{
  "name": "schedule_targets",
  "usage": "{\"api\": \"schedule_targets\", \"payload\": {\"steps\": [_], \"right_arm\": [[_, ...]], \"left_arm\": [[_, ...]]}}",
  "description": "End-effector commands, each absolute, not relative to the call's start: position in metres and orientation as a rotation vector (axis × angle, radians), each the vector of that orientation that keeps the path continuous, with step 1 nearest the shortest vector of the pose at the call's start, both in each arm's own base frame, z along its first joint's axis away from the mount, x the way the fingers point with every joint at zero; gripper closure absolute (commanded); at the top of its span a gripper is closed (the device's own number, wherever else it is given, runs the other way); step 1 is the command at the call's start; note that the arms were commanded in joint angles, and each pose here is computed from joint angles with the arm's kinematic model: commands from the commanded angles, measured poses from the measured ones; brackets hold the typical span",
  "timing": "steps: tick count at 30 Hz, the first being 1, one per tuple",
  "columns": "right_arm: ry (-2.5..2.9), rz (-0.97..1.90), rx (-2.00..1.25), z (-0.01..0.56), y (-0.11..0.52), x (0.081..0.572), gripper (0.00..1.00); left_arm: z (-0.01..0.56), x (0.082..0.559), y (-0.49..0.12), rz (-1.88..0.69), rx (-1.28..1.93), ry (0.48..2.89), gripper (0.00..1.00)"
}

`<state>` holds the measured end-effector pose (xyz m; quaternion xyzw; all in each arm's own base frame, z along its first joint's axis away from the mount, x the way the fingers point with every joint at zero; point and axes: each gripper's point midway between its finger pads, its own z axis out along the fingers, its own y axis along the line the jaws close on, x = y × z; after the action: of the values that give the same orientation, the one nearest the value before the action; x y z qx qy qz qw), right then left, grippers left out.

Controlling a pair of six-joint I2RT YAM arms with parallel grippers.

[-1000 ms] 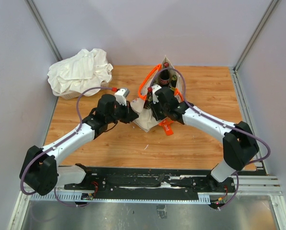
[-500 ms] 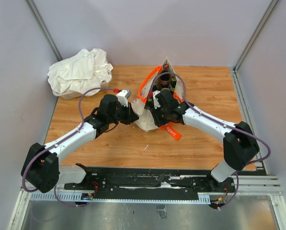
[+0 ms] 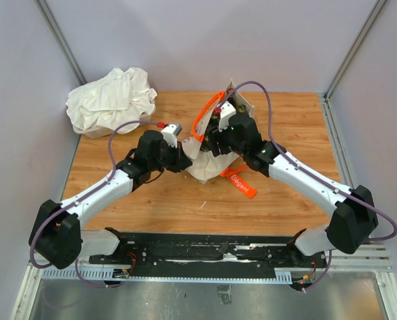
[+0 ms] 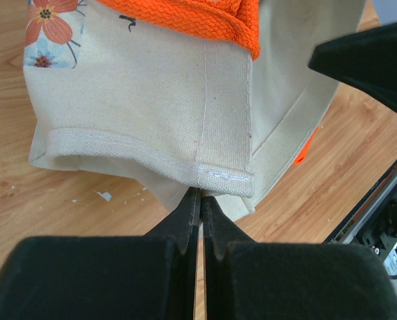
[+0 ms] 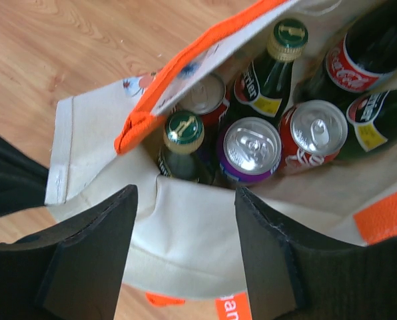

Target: Take the beverage out of the canvas bag

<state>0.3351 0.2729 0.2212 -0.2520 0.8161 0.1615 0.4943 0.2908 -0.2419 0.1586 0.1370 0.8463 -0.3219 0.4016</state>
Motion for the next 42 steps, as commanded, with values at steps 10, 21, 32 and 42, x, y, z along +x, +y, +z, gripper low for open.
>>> {"api": "schedule_targets", "payload": {"steps": [10,21,32,42], "right_arm": [[1.92,0.345,-0.591,0.195,0.285,0.383,0.41],[1.922,0.423,-0.59,0.18,0.302,0.393,0.48],[1.974,0.439,-0.593,0.162,0.302,0.387,0.99],[1.833,0.437,-0.628,0.225,0.304,0.391,0.99]], "left_arm": [[0.164,0.29,-0.23,-0.753,0.317,2.161,1.0],[0.165,0.289,-0.229,-0.746,0.313,2.16,0.99],[0.165,0.288,-0.229,-0.745,0.317,2.157,1.0],[0.159,0.288,-0.229,-0.738,0.333,2.168,1.0]]}}
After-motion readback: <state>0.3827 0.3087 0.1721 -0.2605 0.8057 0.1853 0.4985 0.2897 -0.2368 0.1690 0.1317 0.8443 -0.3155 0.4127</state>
